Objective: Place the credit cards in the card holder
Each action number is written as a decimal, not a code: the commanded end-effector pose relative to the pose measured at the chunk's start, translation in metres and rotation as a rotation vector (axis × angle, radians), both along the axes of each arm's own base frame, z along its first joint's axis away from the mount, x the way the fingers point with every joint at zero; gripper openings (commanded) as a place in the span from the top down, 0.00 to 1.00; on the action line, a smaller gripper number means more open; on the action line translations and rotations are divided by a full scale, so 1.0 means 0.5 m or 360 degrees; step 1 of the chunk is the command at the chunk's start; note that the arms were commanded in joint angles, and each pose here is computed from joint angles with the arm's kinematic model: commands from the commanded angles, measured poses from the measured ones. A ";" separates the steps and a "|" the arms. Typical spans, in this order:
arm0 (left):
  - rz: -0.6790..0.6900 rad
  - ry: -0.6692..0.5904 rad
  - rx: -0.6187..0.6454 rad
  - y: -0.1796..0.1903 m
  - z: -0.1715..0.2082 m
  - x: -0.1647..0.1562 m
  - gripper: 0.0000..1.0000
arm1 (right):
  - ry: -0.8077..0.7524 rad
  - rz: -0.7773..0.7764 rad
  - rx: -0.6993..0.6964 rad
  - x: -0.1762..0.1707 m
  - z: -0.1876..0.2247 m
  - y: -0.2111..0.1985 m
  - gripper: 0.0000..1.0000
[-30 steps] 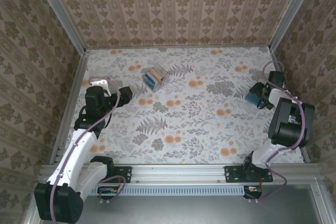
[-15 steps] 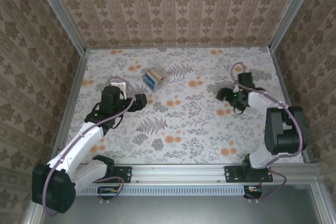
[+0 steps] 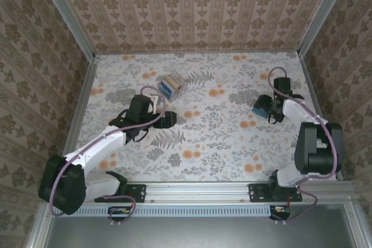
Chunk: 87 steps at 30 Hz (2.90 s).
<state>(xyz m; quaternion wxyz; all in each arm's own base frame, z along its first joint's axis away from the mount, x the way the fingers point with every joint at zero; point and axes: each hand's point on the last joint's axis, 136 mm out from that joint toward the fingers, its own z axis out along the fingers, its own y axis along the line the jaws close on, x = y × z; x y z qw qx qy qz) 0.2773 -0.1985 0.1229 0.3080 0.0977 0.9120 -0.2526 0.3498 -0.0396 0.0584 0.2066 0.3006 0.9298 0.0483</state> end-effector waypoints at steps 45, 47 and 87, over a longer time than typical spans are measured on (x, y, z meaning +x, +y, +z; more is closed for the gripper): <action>-0.0405 0.0446 -0.0356 -0.211 -0.048 -0.039 0.21 | 0.0043 0.0378 -0.0115 -0.013 -0.018 0.219 0.38; -0.0417 0.0469 -0.0356 -0.214 -0.046 -0.041 0.21 | 0.0099 0.0378 -0.0097 -0.001 -0.036 0.232 0.36; -0.0407 0.0775 -0.0401 -0.286 -0.159 -0.038 0.84 | -0.0079 0.1175 0.0957 -0.086 -0.067 0.581 0.62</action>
